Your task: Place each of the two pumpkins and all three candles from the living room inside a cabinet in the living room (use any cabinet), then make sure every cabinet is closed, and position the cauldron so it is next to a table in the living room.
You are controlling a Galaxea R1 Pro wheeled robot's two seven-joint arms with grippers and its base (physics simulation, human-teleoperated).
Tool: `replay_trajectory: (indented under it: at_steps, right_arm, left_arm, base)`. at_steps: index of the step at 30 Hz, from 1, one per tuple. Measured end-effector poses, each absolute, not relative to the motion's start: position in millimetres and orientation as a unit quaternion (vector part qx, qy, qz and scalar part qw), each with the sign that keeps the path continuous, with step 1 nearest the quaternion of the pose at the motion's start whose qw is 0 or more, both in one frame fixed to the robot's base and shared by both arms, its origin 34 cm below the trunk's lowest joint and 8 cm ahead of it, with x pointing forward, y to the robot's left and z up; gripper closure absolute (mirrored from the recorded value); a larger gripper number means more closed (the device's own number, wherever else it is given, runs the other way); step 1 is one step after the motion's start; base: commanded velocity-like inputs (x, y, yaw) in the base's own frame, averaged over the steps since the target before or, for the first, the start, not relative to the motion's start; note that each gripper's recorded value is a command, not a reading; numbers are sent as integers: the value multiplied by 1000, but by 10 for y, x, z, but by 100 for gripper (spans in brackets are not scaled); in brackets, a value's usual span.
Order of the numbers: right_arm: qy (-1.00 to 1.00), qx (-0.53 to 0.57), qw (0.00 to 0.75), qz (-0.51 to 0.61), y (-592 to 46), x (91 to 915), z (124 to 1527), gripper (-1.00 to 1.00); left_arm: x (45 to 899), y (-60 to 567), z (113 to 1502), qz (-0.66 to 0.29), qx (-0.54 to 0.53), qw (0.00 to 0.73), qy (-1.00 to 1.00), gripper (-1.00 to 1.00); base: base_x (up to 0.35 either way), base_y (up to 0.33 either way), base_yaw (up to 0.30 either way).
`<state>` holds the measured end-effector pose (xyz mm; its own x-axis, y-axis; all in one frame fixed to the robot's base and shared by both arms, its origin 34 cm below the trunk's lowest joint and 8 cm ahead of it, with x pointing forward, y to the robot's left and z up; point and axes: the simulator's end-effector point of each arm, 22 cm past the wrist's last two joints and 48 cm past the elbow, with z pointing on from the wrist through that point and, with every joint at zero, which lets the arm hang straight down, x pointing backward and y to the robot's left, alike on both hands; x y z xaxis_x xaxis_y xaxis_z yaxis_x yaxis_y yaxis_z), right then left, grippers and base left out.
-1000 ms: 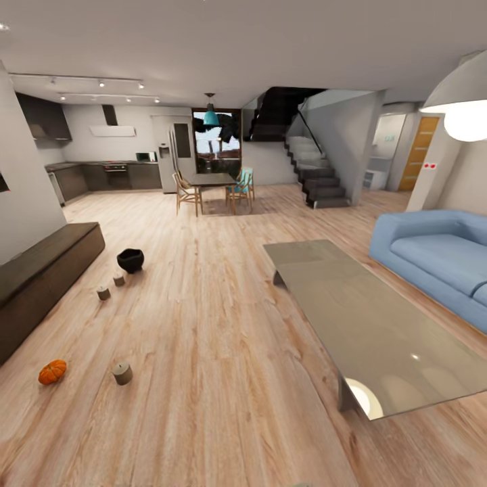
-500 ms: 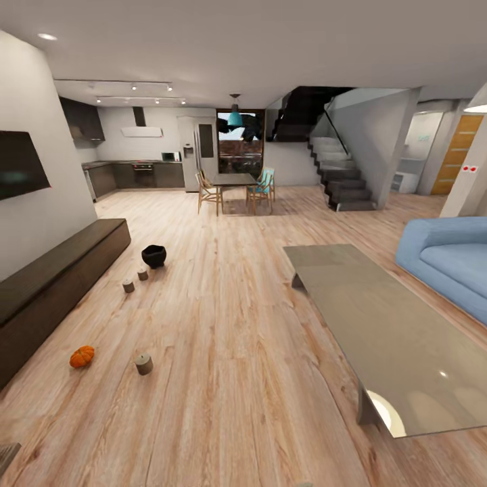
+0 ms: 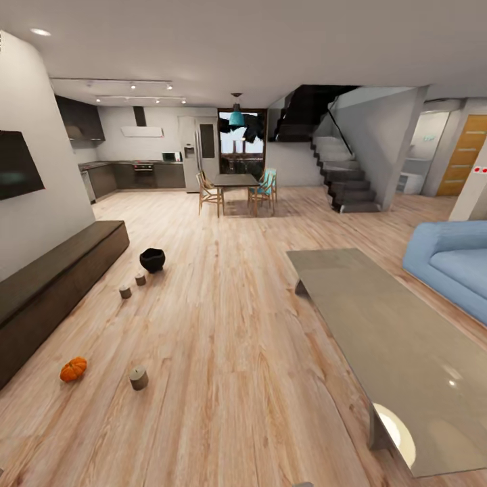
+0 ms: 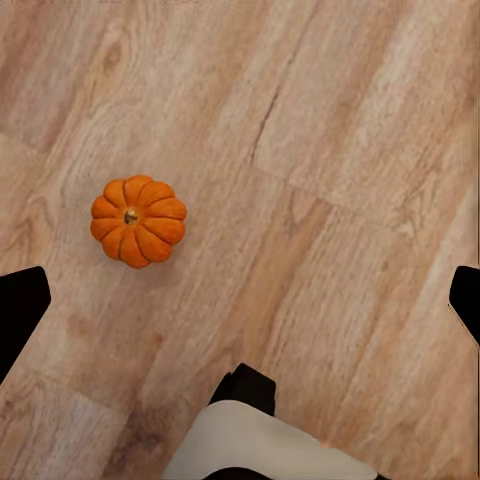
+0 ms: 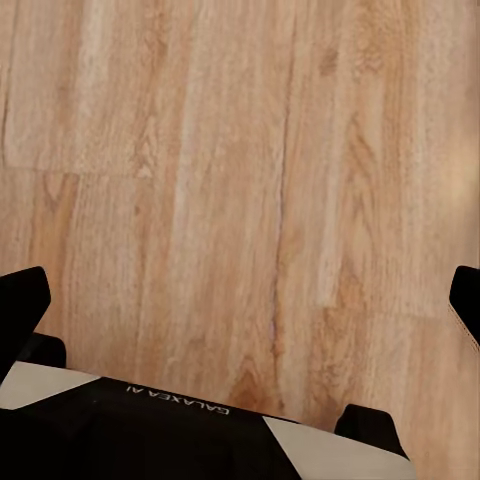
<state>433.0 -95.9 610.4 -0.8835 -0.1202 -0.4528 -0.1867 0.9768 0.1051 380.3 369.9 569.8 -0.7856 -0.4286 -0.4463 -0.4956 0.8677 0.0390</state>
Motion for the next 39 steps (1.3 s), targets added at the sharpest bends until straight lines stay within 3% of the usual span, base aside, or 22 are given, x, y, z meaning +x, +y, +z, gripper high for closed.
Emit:
replay_trajectory:
  at_steps: [9, 39]
  right_arm:
    - [968, -79, 228, 73, -955, 4329, 6105, -100]
    - [968, -79, 227, 73, -958, 4323, 6102, -100]
  left_arm:
    - [3803, 3698, 5697, 77, -245, 217, 942, -100]
    - [3804, 3699, 5698, 77, -245, 217, 942, -100]
  base:
    - [269, -88, 165]
    - [254, -1, 3]
